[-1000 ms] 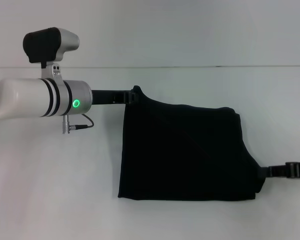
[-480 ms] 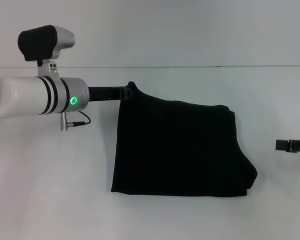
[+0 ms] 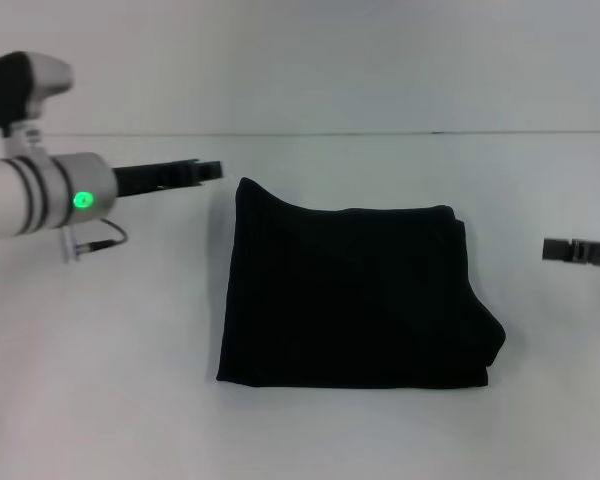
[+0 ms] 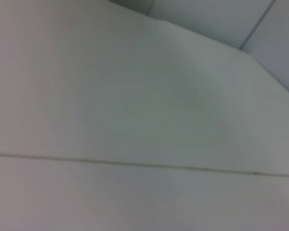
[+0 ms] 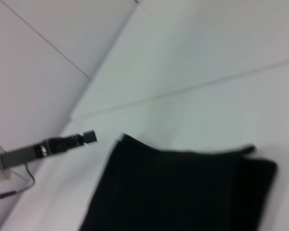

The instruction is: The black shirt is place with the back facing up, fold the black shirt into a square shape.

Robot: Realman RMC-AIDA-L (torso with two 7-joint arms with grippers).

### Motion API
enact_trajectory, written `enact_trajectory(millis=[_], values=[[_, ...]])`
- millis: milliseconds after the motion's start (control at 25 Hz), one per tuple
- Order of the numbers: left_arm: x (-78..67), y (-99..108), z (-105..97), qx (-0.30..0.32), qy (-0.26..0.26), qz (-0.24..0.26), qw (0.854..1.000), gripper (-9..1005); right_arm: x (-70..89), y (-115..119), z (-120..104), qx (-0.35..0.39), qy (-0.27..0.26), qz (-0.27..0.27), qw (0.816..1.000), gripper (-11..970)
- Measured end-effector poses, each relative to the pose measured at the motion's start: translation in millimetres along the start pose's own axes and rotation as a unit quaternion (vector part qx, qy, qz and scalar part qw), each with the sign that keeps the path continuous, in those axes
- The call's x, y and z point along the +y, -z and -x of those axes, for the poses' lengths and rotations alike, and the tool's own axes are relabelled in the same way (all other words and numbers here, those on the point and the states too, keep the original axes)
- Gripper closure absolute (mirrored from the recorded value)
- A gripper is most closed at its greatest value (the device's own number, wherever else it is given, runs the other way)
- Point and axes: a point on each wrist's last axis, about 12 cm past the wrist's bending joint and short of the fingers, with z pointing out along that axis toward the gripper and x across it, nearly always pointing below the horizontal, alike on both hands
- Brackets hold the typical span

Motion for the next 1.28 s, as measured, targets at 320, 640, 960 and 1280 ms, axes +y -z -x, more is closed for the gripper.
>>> enact_trajectory(millis=[320, 640, 960, 1280], values=[[9.8, 52.9, 12.2, -0.042, -0.041, -0.045, 0.997, 432, 9.9, 1.6, 13.3, -0.061, 0.078, 0.026, 0.995, 122], [-31.7, 70.2, 6.2, -0.035, -0.229, -0.211, 0.95, 140, 29.5, -16.6, 32.4, -0.052, 0.242, 0.008, 0.969, 69], [-50.4, 65.0, -4.9, -0.023, -0.336, -0.262, 0.904, 96, 46.1, -26.4, 46.4, -0.007, 0.307, 0.017, 0.951, 76], [-54.9, 62.6, -4.5, 0.005, -0.36, -0.273, 0.892, 79, 49.9, -29.9, 47.9, 0.037, 0.333, 0.012, 0.942, 78]])
